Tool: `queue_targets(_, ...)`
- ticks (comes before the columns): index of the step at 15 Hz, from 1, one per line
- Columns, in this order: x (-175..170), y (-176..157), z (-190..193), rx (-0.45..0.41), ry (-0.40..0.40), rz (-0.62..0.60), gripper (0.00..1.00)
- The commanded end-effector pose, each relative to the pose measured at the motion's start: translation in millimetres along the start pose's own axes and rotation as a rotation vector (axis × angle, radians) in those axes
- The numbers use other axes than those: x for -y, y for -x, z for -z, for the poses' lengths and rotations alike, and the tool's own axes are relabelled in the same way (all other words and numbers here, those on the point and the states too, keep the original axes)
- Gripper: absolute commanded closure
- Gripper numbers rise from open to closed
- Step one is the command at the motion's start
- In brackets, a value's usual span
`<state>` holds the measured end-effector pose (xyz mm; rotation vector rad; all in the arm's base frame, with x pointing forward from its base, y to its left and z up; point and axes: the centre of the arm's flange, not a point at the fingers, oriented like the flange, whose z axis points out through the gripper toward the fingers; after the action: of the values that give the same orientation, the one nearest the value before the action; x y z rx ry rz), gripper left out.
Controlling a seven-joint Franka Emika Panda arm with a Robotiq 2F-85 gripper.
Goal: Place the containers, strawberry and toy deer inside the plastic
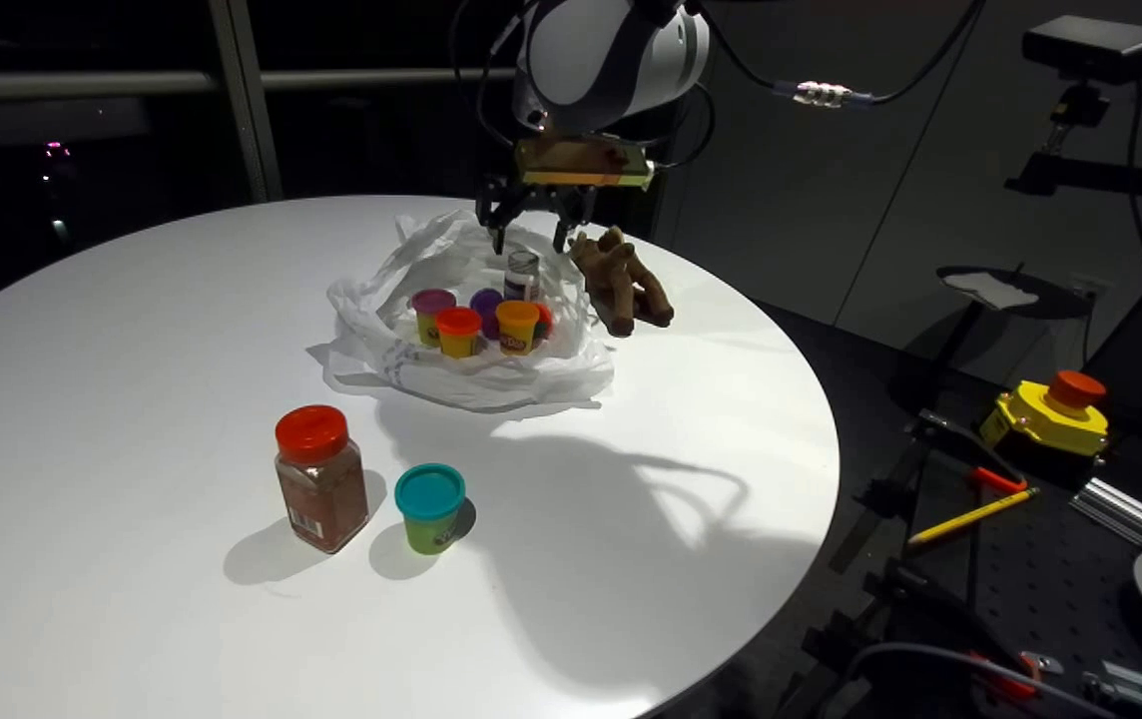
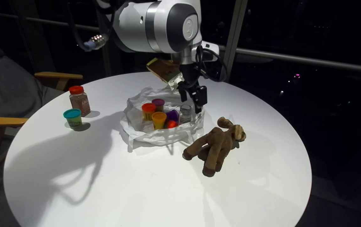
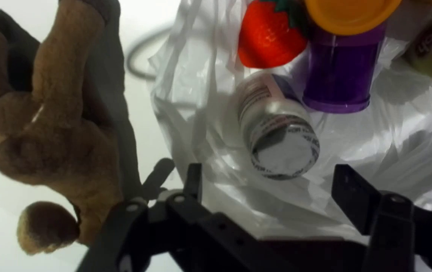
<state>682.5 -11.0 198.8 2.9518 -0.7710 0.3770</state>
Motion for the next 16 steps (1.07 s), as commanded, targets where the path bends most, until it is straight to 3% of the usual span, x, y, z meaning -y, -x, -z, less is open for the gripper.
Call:
queue_targets(1,6.2,-6.5,56.0,-0.044,0.007,0.039,0.00)
queue_targets(3,25.3,-0.7,88.0,-0.051,-0.014,0.114,0.00)
queue_targets(7,112.9,43.1,128.9,0.019,-0.106,0.320,0.00)
queue_targets(10,182.6,97.7,135.9,0.137,-0.158,0.442,0.00)
queue_targets(12,219.5,139.3,132.4,0.198,-0.153,0.520,0.00)
queue_targets(16,259.9,198.4,125.7,0.180,-0.124,0.647,0.00)
